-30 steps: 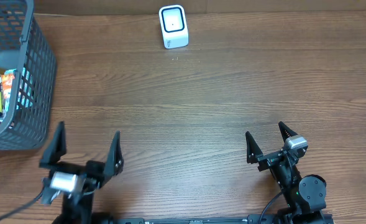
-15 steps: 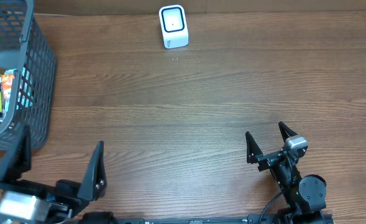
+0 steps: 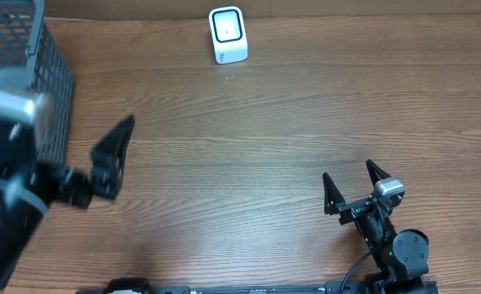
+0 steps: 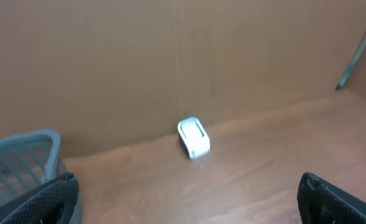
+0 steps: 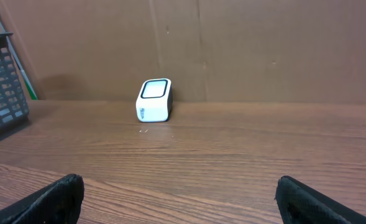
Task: Scan the item barcode
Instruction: 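Raise the left gripper and move it over the grey basket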
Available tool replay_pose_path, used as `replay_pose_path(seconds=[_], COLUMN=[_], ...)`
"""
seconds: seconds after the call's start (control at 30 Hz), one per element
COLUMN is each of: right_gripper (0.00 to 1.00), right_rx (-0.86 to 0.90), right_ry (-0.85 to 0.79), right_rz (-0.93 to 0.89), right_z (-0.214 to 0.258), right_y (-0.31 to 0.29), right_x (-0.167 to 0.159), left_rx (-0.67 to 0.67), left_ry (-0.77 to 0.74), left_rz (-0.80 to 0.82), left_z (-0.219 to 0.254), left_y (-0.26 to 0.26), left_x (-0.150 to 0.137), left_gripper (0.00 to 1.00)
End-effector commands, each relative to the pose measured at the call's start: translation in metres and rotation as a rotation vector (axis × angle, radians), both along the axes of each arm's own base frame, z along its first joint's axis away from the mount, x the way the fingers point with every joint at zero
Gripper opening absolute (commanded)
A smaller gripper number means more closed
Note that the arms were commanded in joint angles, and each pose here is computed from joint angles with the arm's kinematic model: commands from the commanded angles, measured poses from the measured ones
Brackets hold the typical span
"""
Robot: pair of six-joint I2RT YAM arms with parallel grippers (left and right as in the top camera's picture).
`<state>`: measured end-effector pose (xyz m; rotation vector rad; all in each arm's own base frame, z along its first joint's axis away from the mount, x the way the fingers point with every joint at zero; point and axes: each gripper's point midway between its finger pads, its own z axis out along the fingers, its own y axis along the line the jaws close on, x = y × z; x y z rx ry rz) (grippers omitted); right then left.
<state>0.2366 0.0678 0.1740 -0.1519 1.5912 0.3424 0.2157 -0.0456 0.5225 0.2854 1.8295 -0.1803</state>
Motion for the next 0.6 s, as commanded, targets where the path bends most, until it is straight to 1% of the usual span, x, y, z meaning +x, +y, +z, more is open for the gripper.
replay_pose_path(seconds=[0.0, 0.07, 0.13, 0.17, 0.23, 0.33, 0.47, 0.57], right_gripper=[1.0, 1.0, 1.0, 1.0, 1.0, 1.0, 1.0, 1.0], right_rx=[0.004, 0.004, 0.004, 0.004, 0.004, 0.004, 0.004, 0.004], right_ry=[-0.002, -0.002, -0.002, -0.002, -0.002, -0.002, -0.002, -0.002], right_rz=[-0.001, -0.001, -0.001, -0.001, -0.001, -0.001, -0.001, -0.001], right_z=[-0.002, -0.002, -0.002, -0.002, -0.002, -0.002, -0.002, -0.002], right_y=[0.0, 0.0, 0.0, 0.0, 0.0, 0.0, 0.0, 0.0], right_x=[0.0, 0.0, 0.0, 0.0, 0.0, 0.0, 0.0, 0.0], left_rx=[0.034, 0.052, 0.074, 0.076, 0.058, 0.052, 0.071, 0.074], left_ry=[0.04, 0.066, 0.094, 0.112, 0.155, 0.202, 0.24, 0.257], left_rz=[0.018, 0.071, 0.161, 0.216, 0.376, 0.527, 0.637, 0.677], left_z=[-0.008, -0.014, -0.021, -0.025, -0.034, -0.047, -0.061, -0.069], left_y=[0.004, 0.014, 0.03, 0.039, 0.064, 0.087, 0.104, 0.113], left_x=[0.02, 0.033, 0.046, 0.053, 0.067, 0.084, 0.106, 0.122], left_gripper=[1.0, 1.0, 1.0, 1.0, 1.0, 1.0, 1.0, 1.0])
